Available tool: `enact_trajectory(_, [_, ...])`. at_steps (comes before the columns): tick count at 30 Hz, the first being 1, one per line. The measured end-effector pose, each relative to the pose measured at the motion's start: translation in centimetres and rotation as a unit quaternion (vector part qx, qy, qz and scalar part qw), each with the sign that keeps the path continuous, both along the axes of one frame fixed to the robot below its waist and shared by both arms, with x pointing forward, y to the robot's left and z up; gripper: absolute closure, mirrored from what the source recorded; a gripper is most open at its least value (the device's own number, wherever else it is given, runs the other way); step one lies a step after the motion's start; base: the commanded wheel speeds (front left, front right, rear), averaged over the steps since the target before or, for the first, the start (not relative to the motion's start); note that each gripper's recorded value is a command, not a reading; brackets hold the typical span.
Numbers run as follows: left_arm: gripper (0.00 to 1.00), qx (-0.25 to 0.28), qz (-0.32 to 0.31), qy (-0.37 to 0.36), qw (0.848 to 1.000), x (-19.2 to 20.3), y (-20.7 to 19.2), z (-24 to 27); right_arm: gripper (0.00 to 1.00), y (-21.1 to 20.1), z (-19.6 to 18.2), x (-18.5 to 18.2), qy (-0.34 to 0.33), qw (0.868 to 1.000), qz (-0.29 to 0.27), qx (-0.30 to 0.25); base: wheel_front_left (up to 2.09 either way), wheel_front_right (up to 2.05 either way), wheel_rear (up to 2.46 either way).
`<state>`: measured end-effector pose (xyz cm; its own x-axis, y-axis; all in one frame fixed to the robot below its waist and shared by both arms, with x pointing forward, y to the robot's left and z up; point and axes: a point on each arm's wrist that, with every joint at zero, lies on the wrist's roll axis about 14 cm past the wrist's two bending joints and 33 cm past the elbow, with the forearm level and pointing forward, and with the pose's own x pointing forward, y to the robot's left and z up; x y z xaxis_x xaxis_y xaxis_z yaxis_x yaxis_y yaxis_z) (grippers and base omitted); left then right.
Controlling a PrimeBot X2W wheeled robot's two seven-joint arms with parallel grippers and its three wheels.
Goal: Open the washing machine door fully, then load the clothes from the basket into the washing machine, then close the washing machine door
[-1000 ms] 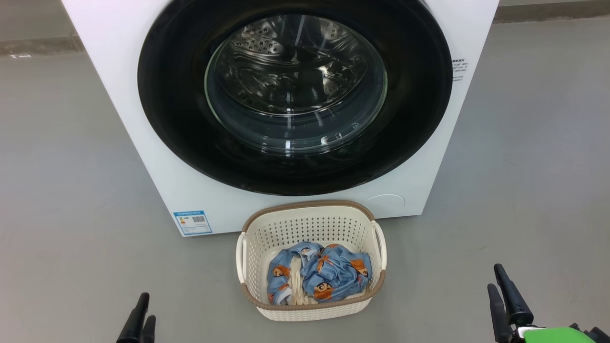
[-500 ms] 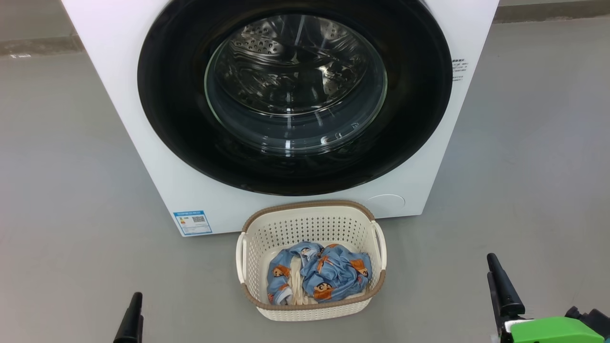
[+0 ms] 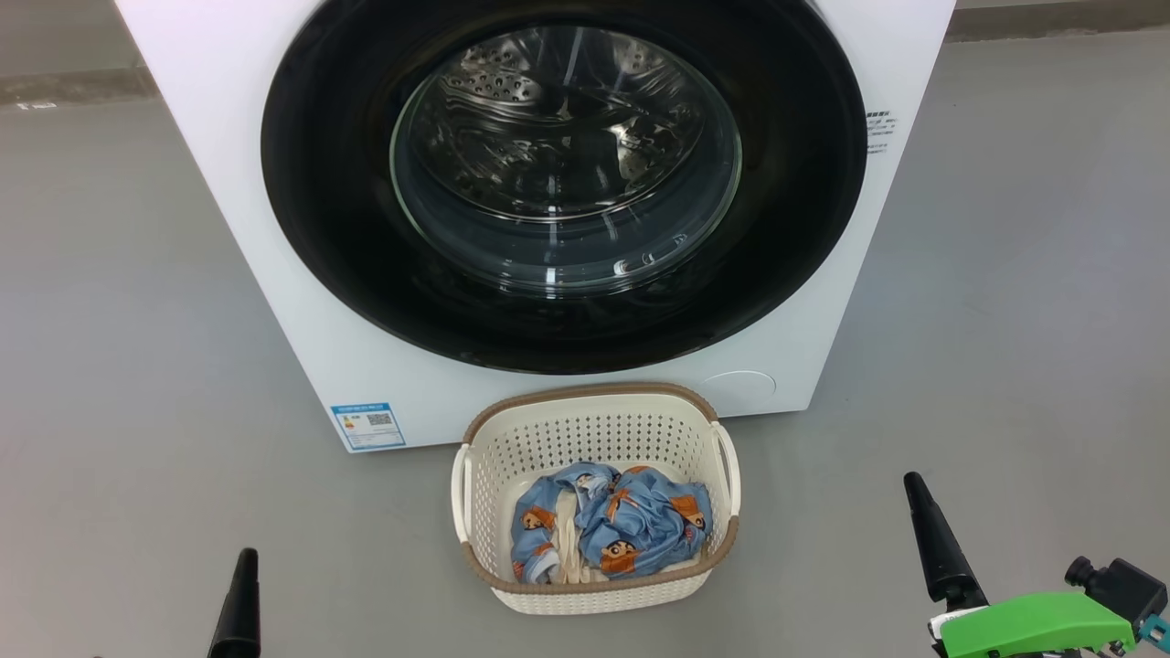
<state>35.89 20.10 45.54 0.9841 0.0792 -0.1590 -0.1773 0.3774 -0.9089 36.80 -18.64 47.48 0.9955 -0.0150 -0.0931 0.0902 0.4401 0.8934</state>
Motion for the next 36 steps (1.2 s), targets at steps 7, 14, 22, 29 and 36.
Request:
enact_trajectory(7, [0.0,0.059,-0.008,-0.005,0.998,0.2,0.0,0.5,0.0,0.6,0.5,0.1,-0.009,0.997,0.019,-0.068,0.0,0.0,0.0])
enact_trajectory(14, [0.0,0.129,-0.018,-0.009,0.991,0.1,0.1,1.0,0.0,1.3,0.9,0.3,-0.019,0.989,0.041,-0.14,0.0,0.0,0.0])
enact_trajectory(22, [0.0,0.194,-0.026,-0.008,0.981,-0.2,0.2,1.0,0.0,2.0,1.7,0.5,-0.037,0.977,0.054,-0.203,0.0,0.0,0.0])
enact_trajectory(29, [0.0,0.24,-0.03,-0.01,0.97,-0.3,0.3,1.2,0.0,2.5,1.9,0.5,-0.046,0.965,0.063,-0.25,0.0,0.0,0.0])
enact_trajectory(36, [0.0,0.285,-0.036,-0.011,0.958,-0.7,0.4,1.2,0.0,2.9,2.2,0.5,-0.057,0.951,0.073,-0.294,0.0,0.0,0.0])
